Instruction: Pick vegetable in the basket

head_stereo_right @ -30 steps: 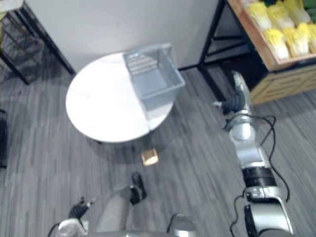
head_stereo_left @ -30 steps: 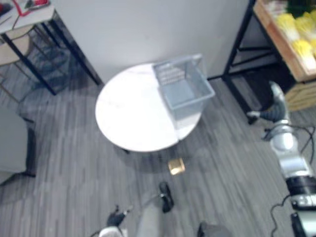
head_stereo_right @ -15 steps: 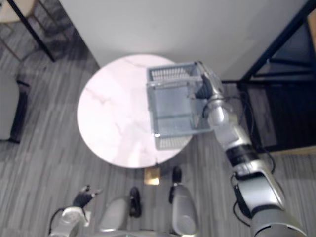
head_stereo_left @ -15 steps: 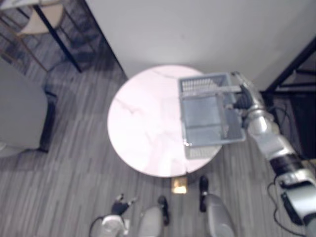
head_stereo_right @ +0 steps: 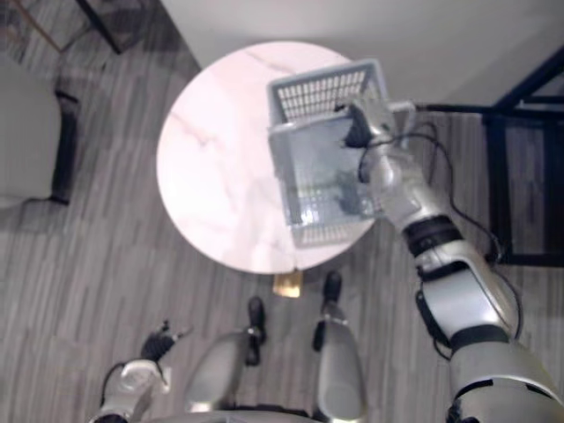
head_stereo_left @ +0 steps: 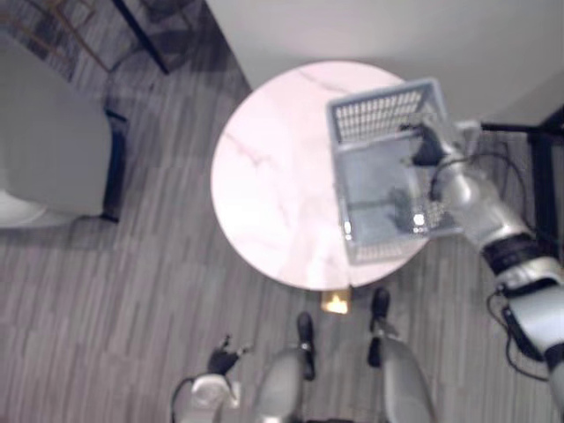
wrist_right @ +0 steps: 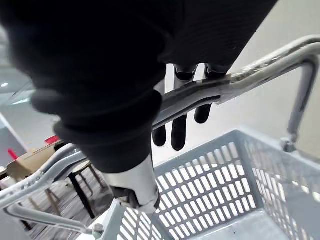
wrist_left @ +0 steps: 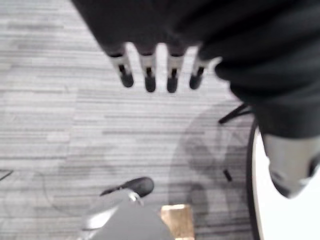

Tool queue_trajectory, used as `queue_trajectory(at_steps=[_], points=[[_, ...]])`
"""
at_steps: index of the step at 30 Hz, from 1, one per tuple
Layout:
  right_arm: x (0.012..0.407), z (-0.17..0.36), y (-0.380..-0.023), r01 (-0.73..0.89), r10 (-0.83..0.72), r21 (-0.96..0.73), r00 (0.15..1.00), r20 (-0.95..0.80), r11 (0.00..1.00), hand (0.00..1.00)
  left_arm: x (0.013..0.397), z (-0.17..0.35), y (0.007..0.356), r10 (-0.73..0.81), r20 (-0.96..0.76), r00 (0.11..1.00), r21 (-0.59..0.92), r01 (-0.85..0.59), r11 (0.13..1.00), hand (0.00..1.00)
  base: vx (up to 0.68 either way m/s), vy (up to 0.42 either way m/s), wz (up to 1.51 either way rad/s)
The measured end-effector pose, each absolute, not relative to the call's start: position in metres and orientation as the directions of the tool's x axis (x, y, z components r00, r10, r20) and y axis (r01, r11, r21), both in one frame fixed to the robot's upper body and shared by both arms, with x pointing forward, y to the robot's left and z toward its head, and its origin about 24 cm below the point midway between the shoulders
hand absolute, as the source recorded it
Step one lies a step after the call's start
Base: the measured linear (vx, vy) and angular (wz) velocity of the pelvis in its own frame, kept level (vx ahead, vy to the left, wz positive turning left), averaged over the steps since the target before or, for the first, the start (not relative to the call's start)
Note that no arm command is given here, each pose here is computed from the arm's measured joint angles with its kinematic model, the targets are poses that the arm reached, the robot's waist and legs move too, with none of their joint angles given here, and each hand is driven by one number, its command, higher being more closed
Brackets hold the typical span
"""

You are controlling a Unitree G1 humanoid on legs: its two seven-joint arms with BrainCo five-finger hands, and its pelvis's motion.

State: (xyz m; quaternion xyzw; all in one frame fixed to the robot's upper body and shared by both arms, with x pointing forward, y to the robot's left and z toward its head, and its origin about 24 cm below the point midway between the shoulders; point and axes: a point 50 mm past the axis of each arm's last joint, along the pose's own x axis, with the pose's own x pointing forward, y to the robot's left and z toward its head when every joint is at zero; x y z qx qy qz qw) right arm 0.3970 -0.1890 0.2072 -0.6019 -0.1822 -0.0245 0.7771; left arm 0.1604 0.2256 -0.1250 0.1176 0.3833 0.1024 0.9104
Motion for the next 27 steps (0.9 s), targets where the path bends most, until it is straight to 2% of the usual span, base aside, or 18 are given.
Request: queue_trajectory(at_steps=[1,5,9,12,15,18,19,22,24,27], points=[[0.400,0.206,-0.192,0.248,0.172,-0.937,0.940,0.294,0.244,1.00,0.163,-0.124,0.225,0.275,-0.670,0.690,0.292,-0.095,0.952,0.00,-0.03,0.005,-0.18],[0.402,0.205,-0.204,0.243,0.118,-0.941,0.954,0.276,0.236,1.00,0.183,-0.114,0.222,0.262,-0.628,0.733,0.288,-0.094,0.953,0.00,-0.04,0.036,-0.16],[0.402,0.201,-0.205,0.213,0.122,-0.954,0.963,0.242,0.210,1.00,0.212,-0.096,0.215,0.196,-0.552,0.811,0.297,-0.029,0.954,0.00,-0.01,0.079,-0.47],[0.391,0.180,-0.217,0.196,0.076,-0.938,0.971,0.226,0.286,1.00,0.231,-0.080,0.216,0.170,-0.492,0.854,0.311,-0.010,0.950,0.00,-0.02,0.108,-0.44],[0.370,0.138,-0.206,0.149,0.060,-0.874,0.978,0.198,0.463,1.00,0.236,-0.064,0.236,0.200,-0.428,0.881,0.355,-0.039,0.934,0.00,-0.07,0.035,-1.42],[0.336,0.073,-0.212,0.056,-0.025,-0.802,0.998,0.051,0.595,1.00,0.216,-0.075,0.242,0.207,-0.480,0.852,0.349,-0.031,0.937,0.00,0.02,0.038,-1.67],[0.321,0.063,-0.209,0.060,-0.040,-0.755,0.998,0.045,0.652,1.00,0.202,-0.084,0.244,0.224,-0.519,0.825,0.328,-0.049,0.943,0.00,-0.07,0.081,-2.24],[0.310,0.058,-0.204,0.109,-0.086,-0.660,0.994,0.067,0.744,1.00,0.167,-0.101,0.266,0.304,-0.602,0.739,0.356,-0.093,0.930,0.00,-0.25,0.060,-2.92],[0.302,0.054,-0.219,0.153,-0.147,-0.636,0.987,0.062,0.756,1.00,0.156,-0.108,0.267,0.310,-0.642,0.702,0.357,-0.084,0.930,0.00,-0.03,-0.022,-2.43],[0.284,0.034,-0.217,0.116,-0.143,-0.624,0.990,0.007,0.773,1.00,0.132,-0.122,0.268,0.322,-0.714,0.622,0.357,-0.073,0.931,0.00,0.08,-0.168,-2.38]])
